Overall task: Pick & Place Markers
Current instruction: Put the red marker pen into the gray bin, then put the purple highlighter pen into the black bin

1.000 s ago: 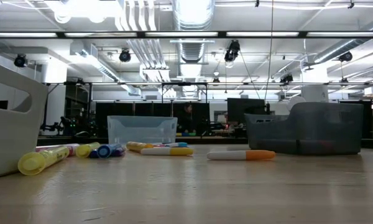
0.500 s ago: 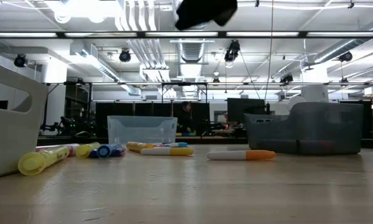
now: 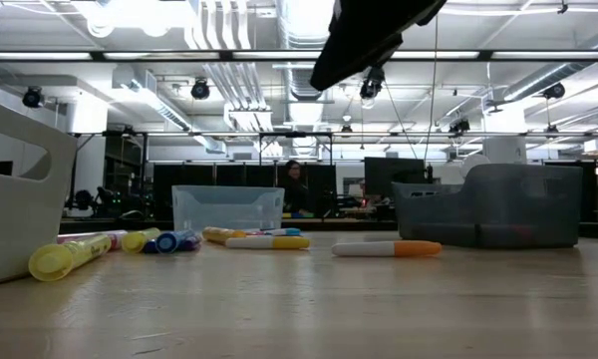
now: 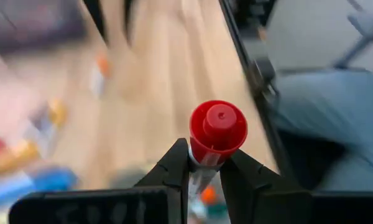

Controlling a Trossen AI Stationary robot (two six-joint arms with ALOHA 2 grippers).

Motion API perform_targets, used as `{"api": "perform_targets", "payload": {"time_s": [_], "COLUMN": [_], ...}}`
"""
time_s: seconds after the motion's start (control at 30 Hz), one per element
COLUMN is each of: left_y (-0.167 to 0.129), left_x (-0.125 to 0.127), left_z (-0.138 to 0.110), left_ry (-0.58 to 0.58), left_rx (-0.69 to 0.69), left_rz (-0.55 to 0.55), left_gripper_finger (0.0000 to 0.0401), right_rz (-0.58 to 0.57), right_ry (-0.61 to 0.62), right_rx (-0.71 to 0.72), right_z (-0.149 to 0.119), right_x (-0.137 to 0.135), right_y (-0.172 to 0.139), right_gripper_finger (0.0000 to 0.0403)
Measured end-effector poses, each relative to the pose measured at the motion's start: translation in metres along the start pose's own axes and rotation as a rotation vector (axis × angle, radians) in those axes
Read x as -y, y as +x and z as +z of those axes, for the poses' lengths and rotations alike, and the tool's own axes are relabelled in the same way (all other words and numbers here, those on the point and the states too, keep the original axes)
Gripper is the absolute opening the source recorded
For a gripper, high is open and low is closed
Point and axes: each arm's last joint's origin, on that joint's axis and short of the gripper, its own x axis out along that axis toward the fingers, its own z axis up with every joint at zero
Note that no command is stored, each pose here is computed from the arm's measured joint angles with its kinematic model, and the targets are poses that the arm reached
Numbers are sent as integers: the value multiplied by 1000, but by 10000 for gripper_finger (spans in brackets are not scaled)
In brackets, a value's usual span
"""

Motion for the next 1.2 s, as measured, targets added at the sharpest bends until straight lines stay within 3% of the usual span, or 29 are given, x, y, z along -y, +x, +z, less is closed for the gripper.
{"api": "perform_targets", "payload": {"time_s": [0.1,0.3,0.43,0.63,0.73,0.87,1.07,1.2], "left_y": [0,2,2,2,3,2,1,1], "left_x": [0,-7,-7,-7,-8,-8,-6,-7], "left_z": [-8,-19,-21,-21,-21,-22,-24,-24], "left_ry": [-106,-198,-210,-279,-308,-335,-342,-214], "left_rx": [-143,-241,-255,-266,-253,-258,-293,-287], "left_rz": [-80,1,9,8,28,38,13,-1], "left_gripper_finger": [62,63,63,67,82,115,158,164], "right_rz": [-2,-2,-3,-62,-97,-142,-191,-231], "right_ry": [3,3,-11,-172,-250,-267,-316,-335], "right_rx": [-5,-5,-3,58,75,74,51,36], "right_z": [-1,-1,-1,-1,0,4,9,13], "right_x": [0,0,0,4,11,26,54,78], "right_y": [0,0,0,6,10,14,19,22], "right_gripper_finger": [101,93,87,78,77,82,90,88]}}
